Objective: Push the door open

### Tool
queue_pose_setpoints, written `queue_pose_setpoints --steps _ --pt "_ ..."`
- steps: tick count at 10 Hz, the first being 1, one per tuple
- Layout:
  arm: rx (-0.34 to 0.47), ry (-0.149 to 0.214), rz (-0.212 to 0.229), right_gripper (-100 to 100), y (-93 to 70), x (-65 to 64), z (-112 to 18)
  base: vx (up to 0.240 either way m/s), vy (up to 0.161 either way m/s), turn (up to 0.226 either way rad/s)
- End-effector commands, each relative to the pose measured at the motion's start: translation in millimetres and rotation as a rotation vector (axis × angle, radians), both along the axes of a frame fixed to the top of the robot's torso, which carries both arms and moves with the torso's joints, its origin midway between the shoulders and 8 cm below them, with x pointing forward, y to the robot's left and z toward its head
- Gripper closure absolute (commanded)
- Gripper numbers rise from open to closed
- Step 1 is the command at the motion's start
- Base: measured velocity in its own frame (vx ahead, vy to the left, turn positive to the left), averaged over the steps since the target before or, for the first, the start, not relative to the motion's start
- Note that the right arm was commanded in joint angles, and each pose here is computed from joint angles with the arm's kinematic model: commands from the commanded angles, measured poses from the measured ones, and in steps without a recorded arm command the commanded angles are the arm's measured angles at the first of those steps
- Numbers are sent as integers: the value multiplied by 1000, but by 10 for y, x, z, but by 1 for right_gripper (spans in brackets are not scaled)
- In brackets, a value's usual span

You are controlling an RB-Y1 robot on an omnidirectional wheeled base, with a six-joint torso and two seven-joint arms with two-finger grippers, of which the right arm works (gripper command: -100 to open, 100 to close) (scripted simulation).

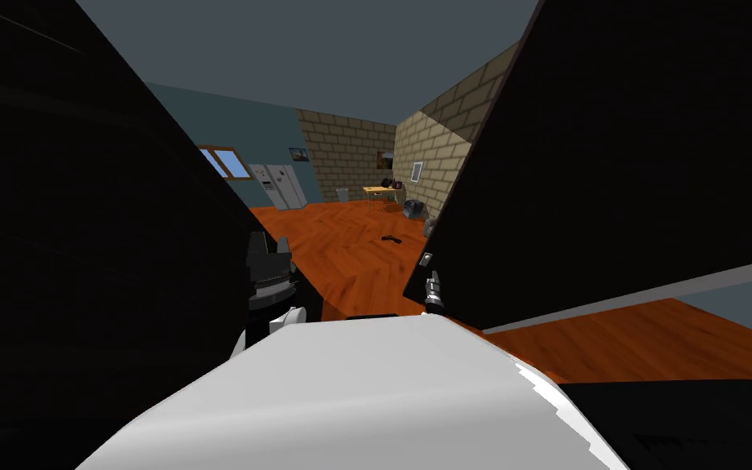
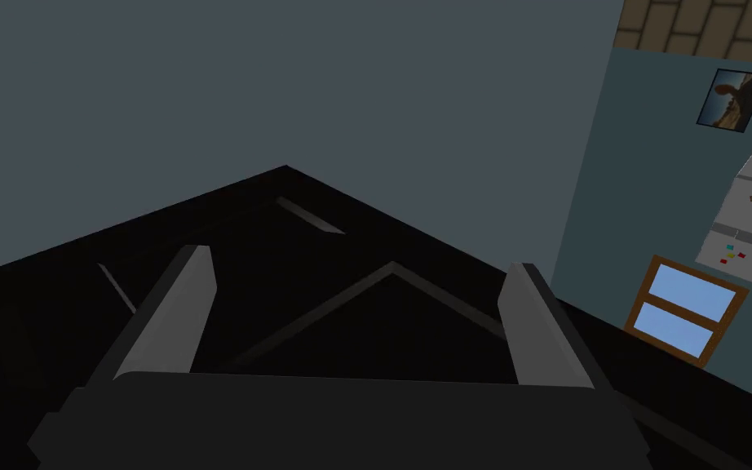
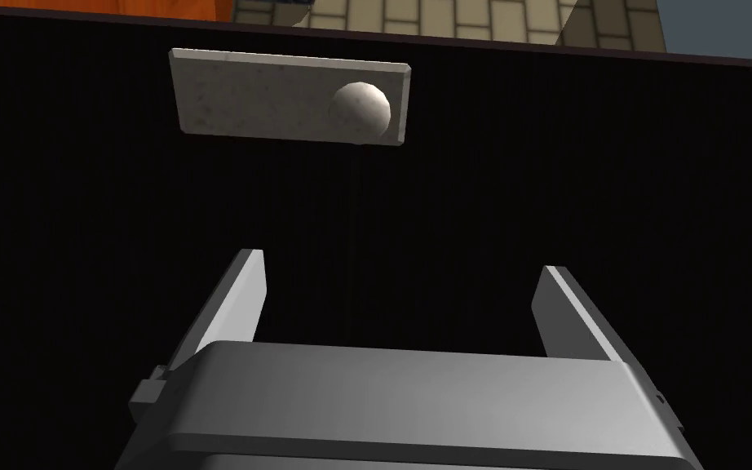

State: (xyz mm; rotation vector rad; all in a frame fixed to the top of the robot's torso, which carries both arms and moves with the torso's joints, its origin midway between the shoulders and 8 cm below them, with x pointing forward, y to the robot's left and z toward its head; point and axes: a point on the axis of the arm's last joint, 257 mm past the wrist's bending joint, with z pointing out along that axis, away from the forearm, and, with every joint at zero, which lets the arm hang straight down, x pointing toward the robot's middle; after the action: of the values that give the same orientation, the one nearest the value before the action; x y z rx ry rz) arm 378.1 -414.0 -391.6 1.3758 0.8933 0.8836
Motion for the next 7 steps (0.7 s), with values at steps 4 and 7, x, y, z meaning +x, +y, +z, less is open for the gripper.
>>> queue_pose_setpoints --steps 4,7 --pt "-11 -7 -10 -100 -54 -19 20 192 -101 29" --pt "-7 -12 -20 -100 -50 -39 9 209 -100 30"
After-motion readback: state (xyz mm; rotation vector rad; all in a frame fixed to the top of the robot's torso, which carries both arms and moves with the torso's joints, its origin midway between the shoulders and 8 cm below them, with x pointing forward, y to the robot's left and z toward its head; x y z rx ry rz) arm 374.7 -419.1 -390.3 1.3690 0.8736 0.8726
